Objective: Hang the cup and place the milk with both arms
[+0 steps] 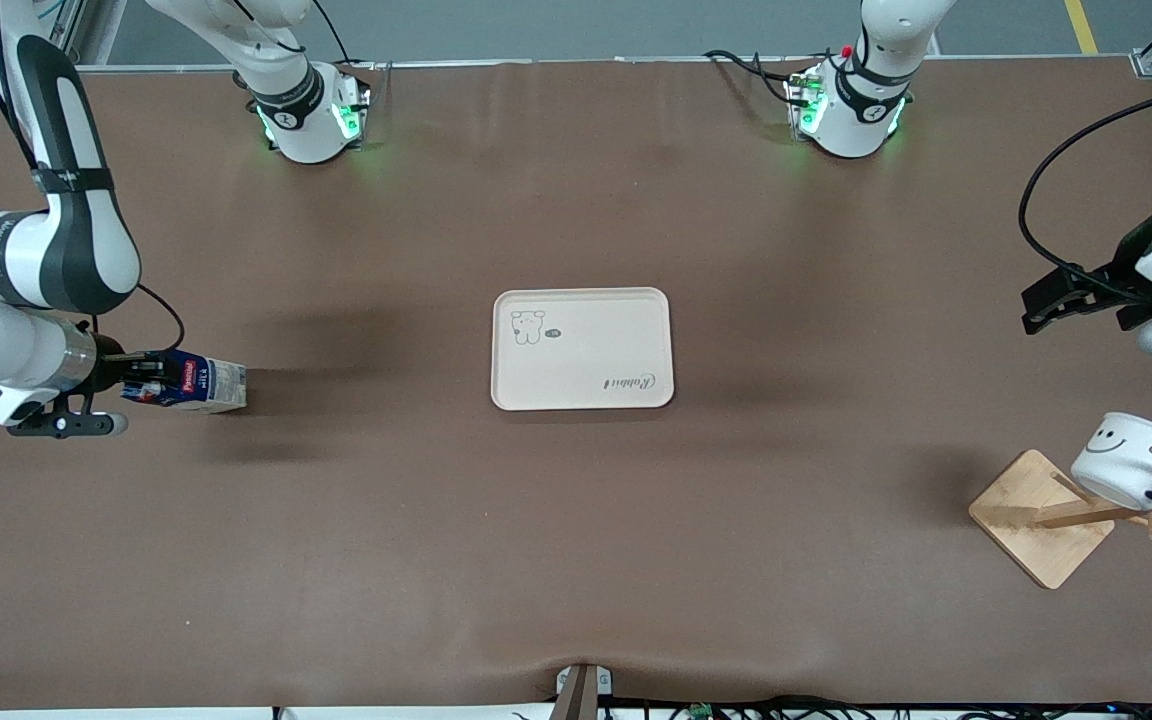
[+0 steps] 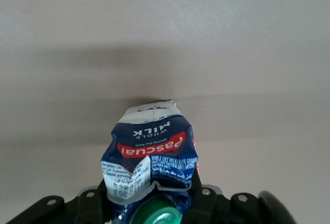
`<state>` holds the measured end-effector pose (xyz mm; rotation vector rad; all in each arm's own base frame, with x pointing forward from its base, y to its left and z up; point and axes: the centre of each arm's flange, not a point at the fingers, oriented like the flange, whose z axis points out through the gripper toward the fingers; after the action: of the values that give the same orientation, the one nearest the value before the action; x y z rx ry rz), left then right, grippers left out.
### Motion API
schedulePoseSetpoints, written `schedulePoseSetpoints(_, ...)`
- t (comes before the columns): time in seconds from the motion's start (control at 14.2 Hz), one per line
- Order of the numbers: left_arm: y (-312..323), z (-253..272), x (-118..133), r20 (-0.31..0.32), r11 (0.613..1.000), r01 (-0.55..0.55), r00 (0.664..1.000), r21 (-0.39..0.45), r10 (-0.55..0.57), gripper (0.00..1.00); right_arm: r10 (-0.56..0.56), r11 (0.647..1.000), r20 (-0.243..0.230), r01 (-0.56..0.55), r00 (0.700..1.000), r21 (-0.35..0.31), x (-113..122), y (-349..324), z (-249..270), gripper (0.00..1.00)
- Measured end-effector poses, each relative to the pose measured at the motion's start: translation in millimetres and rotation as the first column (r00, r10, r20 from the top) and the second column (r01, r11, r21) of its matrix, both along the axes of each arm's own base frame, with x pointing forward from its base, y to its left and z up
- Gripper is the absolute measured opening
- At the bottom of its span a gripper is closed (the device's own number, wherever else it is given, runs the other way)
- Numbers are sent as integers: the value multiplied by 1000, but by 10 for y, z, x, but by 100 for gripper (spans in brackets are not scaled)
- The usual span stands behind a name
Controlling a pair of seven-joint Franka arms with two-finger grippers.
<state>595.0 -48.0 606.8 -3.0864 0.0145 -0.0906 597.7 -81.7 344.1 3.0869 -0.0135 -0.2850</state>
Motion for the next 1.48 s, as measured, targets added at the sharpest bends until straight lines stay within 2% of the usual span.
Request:
schedulePoseSetpoints(0.21, -244, -24, -5, -1, 998, 16, 1000, 53, -16, 100, -11, 1000, -2, 11, 1000, -1, -13, -20, -16, 56)
schedulePoseSetpoints(0.42, -373, 122, -151, -10, 997, 9, 1000, 79, -8, 100, -16, 1000, -7, 16, 1000, -1, -27, -32, -35, 54)
schedulePoseSetpoints(0.49, -394, 188, -213, -12, 997, 5, 1000, 78, -4, 100, -18, 1000, -8, 18, 1000, -1, -31, -37, -41, 58)
schedulePoseSetpoints(0.78, -391, 332, -340, -14, 997, -8, 1000, 74, 9, 100, -28, 1000, -12, 28, 1000, -1, -47, -80, -59, 97)
schedulePoseSetpoints(0.85, -402, 325, -345, -15, 997, -7, 1000, 75, 9, 100, -29, 1000, -14, 29, 999, -1, -51, -87, -73, 100)
schedulePoseSetpoints(1.48, -391, 377, -392, -10, 998, -13, 1000, 67, 13, 100, -28, 1000, -19, 28, 999, 1, -55, -80, -98, 100)
